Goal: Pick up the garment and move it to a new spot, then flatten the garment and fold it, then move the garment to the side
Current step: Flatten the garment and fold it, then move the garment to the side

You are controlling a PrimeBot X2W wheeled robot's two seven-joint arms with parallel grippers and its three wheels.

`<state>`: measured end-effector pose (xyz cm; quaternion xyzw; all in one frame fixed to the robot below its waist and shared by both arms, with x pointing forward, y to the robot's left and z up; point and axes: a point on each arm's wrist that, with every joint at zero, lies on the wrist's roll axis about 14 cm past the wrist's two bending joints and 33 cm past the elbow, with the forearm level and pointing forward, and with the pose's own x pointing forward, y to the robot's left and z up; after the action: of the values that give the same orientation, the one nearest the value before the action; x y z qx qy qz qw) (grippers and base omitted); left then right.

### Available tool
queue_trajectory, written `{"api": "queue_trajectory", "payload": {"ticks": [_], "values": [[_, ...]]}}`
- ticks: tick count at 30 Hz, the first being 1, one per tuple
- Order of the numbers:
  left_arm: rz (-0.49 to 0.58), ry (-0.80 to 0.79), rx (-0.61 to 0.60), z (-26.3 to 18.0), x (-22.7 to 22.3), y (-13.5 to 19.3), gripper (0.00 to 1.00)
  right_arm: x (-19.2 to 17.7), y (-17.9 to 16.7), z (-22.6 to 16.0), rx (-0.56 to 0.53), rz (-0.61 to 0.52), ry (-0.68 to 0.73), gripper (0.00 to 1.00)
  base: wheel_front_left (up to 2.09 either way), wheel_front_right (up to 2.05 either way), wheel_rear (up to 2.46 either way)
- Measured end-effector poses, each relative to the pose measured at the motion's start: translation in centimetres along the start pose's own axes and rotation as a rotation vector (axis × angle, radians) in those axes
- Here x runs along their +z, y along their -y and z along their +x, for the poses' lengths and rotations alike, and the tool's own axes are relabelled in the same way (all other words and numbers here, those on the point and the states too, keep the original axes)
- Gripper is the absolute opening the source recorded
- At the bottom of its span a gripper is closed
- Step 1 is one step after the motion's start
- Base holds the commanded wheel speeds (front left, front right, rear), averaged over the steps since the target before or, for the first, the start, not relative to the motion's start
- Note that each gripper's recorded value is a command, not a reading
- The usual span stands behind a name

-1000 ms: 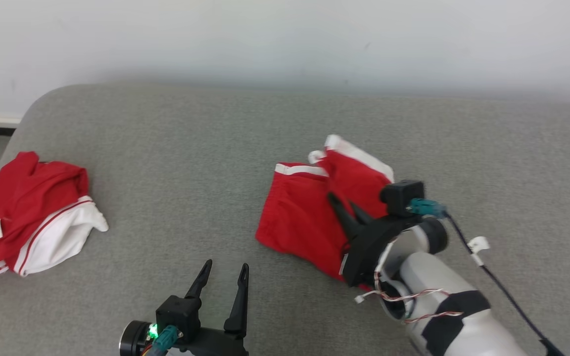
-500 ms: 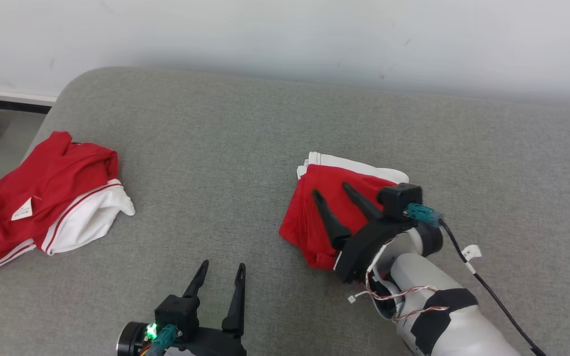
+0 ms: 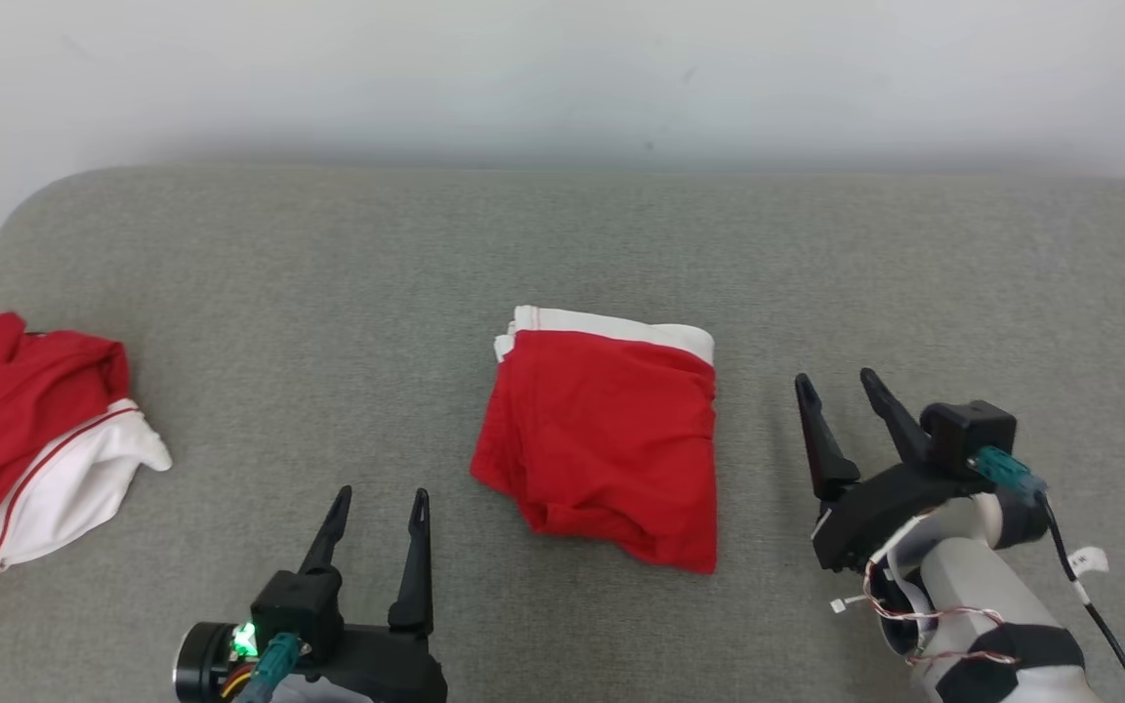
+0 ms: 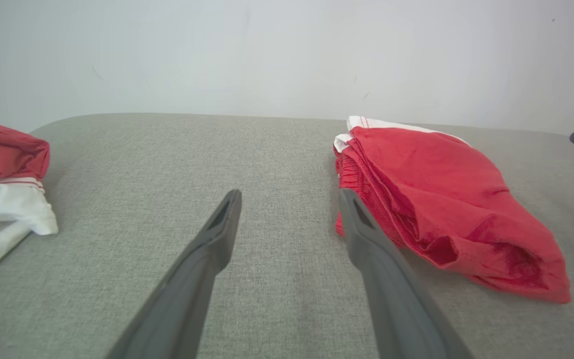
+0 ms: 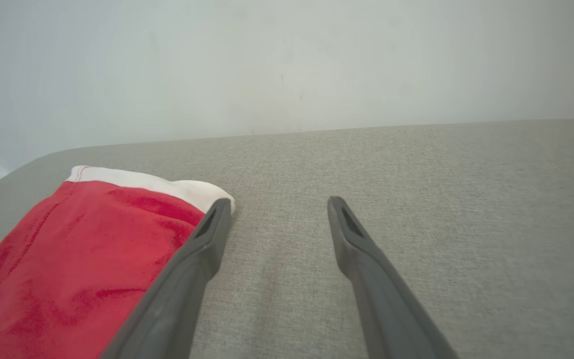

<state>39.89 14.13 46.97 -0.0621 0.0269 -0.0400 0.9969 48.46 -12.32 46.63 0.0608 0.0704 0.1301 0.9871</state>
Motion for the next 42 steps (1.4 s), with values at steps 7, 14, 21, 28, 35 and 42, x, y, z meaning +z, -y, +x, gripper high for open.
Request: {"api": "queue_trajectory", "payload": {"ticks": [7,14,21,28,35,42], "values": [[0.036,0.025,-0.019,0.8,0.6,0.3,1.00,0.0,3.5,-3.6,-0.123,-0.014,0.051,1.00,0.00,0.00,0.00],[0.051,0.018,-0.027,0.4,0.2,0.3,1.00,-0.9,3.9,-6.6,-0.172,-0.015,0.056,1.00,0.00,0.00,0.00],[0.076,0.026,-0.017,-0.8,0.4,-0.3,1.00,-1.4,3.3,-8.7,-0.186,0.001,0.060,1.00,0.00,0.00,0.00],[0.082,0.025,-0.013,-1.2,0.4,-0.7,1.00,-1.6,2.8,-9.0,-0.180,0.009,0.060,1.00,0.00,0.00,0.00],[0.074,0.020,-0.010,-1.2,0.2,-0.9,1.00,-1.1,1.5,-7.9,-0.138,0.004,0.073,1.00,0.00,0.00,0.00],[0.052,0.009,0.021,-1.5,-0.2,-1.4,1.00,-1.2,-1.4,-4.8,-0.043,0.021,0.062,1.00,0.00,0.00,0.00]]}}
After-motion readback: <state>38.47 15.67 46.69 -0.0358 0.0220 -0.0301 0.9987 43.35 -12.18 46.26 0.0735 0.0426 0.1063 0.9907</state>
